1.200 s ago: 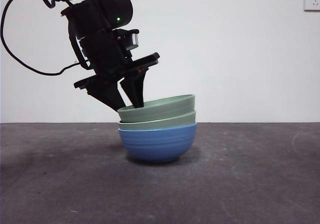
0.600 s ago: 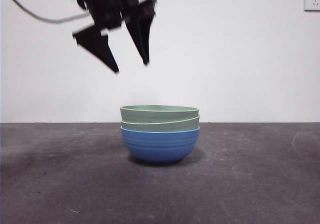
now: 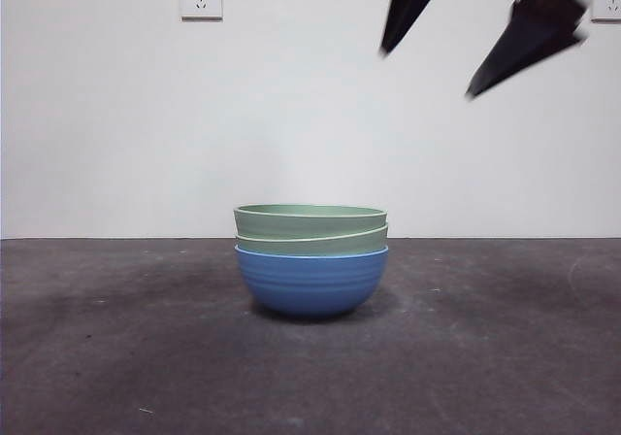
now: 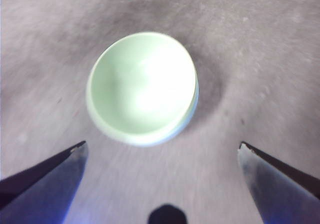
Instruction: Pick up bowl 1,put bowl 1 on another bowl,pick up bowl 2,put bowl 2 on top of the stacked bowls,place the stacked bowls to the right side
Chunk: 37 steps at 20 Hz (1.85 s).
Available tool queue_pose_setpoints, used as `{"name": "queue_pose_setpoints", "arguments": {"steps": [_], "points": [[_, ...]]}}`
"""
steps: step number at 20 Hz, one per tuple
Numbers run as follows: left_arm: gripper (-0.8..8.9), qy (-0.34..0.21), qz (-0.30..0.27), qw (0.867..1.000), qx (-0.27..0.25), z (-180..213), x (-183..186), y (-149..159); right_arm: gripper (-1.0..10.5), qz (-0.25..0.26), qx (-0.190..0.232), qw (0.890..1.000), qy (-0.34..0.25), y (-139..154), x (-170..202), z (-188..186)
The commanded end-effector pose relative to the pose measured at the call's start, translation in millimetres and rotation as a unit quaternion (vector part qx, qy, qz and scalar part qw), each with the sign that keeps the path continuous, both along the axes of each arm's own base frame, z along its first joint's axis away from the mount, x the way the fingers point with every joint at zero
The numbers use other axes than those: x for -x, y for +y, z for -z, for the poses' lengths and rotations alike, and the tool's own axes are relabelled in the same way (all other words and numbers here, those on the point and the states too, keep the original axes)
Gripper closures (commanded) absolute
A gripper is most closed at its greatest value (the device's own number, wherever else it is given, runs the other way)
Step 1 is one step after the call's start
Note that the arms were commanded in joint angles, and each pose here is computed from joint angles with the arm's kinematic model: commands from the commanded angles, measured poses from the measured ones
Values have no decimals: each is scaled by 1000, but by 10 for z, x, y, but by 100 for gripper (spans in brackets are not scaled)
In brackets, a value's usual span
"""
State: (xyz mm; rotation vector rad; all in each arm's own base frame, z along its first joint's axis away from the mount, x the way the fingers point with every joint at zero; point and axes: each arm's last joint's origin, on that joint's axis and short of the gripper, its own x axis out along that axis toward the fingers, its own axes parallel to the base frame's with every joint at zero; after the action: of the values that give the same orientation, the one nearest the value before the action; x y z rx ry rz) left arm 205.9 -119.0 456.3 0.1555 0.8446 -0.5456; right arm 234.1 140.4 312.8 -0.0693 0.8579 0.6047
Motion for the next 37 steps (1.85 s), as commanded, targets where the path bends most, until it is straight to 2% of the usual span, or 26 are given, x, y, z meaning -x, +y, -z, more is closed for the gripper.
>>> {"name": "queue_pose_setpoints", "arguments": {"steps": [1, 6, 11, 16, 17, 24, 28, 32, 37], "points": [[429, -10, 5, 1000, -1, -81, 184, 100, 442, 7, -8, 999, 32, 143, -231, 249], [429, -35, 5, 999, 15, -225, 499, 278, 442, 29, 6, 996, 89, 384, -650, 917], [429, -46, 4, 999, 22, -268, 593, 331, 478, 41, 22, 991, 128, 460, -780, 1302], [430, -46, 4, 999, 22, -267, 591, 331, 881, 42, 20, 991, 124, 454, -799, 1307], [430, -46, 4, 999, 22, -267, 591, 331, 924, 44, 19, 991, 125, 441, -805, 1308], [431, -46, 3, 999, 22, -267, 591, 331, 956, 46, 19, 991, 124, 423, -810, 1293], [431, -46, 3, 999, 22, -267, 591, 331, 956, 48, 4, 994, 99, 371, -779, 1093], [431, -47, 4, 999, 22, -269, 590, 330, 957, 72, -9, 995, 64, 106, -774, 797], [431, -47, 4, 999, 22, -269, 590, 330, 957, 145, 14, 986, 81, -542, -904, 767]]}}
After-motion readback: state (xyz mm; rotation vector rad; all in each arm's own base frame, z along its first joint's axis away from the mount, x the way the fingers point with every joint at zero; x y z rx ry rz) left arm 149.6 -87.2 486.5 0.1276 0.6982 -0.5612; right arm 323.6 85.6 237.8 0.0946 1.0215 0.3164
